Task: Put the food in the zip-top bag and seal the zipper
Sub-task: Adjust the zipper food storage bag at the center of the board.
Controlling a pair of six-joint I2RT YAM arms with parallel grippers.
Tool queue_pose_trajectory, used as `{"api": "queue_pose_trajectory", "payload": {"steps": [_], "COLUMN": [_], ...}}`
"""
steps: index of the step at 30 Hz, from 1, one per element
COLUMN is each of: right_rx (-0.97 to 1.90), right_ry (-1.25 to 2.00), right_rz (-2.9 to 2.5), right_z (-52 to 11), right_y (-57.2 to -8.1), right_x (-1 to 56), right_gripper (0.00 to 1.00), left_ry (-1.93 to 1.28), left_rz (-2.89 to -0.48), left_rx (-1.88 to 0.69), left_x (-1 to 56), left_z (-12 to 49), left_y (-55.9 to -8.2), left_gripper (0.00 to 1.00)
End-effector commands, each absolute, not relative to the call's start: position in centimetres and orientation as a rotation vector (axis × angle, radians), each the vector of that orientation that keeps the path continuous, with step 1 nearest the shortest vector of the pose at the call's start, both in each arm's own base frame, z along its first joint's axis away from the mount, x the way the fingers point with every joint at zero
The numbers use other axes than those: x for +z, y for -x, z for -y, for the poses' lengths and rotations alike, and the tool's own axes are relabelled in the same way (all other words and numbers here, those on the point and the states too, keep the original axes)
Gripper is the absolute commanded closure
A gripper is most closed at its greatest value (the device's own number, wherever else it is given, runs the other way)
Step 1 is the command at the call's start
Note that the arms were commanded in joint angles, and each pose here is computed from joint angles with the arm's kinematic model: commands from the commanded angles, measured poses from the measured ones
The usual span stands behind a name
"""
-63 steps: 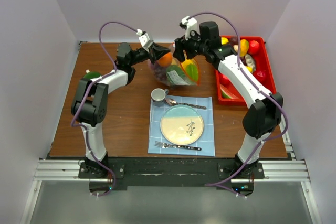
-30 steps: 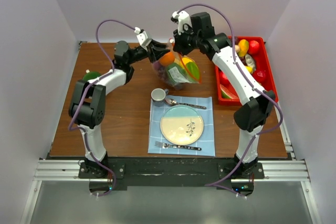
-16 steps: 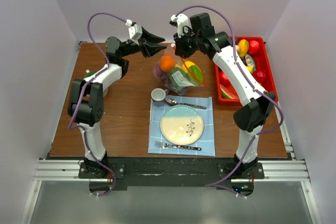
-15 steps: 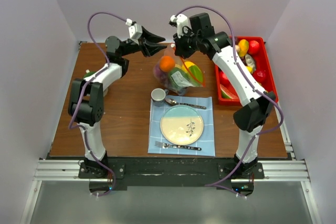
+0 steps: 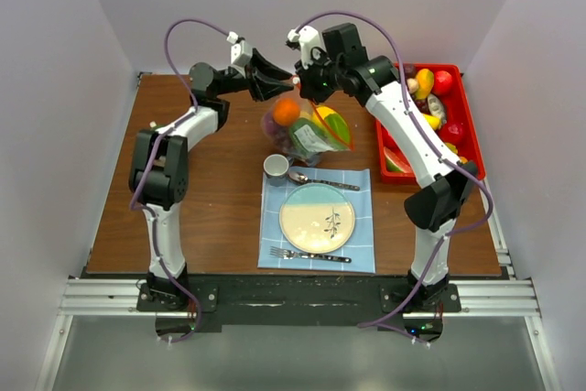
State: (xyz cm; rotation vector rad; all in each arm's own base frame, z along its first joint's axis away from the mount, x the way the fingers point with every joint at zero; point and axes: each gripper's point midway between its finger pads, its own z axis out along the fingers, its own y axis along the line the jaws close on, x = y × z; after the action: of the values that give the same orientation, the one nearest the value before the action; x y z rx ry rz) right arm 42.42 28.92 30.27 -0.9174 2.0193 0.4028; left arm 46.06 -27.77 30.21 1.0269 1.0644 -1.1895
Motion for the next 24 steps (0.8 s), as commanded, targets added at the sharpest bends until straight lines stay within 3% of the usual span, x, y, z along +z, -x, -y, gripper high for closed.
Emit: {"api": "queue_pose_trajectory", "payload": {"steps": [1, 15, 18, 20, 22, 23, 24], "right_rx": [0.361, 0.327, 0.324, 0.329, 0.334, 0.33, 0.321], "right_ry": [0.893, 0.906, 0.904, 0.906, 0.905, 0.901, 0.893], "right_rz": [-1.904, -1.92, -1.919, -1.915, -1.915, -1.915, -1.915], "right_z": [-29.1, -30.0, -30.0, -30.1, -30.2, -30.1, -30.1], "right_y": [-43.3, -43.6, -43.7, -43.7, -43.7, -43.8, -44.0], "right_x": [34.1, 33.0, 32.9, 33.0, 32.8, 32.8, 32.7], "right_gripper": [1.0, 1.0, 1.0, 1.0, 1.0, 0.96, 0.83], "left_ry": [-1.084, -1.074, -1.075, -1.077, -1.073, -1.057, -1.053], "left_rz": [-0.978, -0.964, -0.965, -0.963, -0.957, -0.957, -0.957], "left_rx": [-1.209, -1.253, -1.25, -1.245, -1.228, -1.219, -1.2], "left_x": [32.0, 31.5, 31.4, 31.4, 31.5, 31.6, 31.1], "left_z": [27.8, 28.2, 28.2, 28.2, 28.1, 28.0, 28.0], "left_y": [-44.6, -44.2, -44.3, -44.3, -44.4, -44.6, -44.6], "left_gripper": [0.59, 0.66, 0.79, 0.98, 1.0, 1.0, 1.0]}}
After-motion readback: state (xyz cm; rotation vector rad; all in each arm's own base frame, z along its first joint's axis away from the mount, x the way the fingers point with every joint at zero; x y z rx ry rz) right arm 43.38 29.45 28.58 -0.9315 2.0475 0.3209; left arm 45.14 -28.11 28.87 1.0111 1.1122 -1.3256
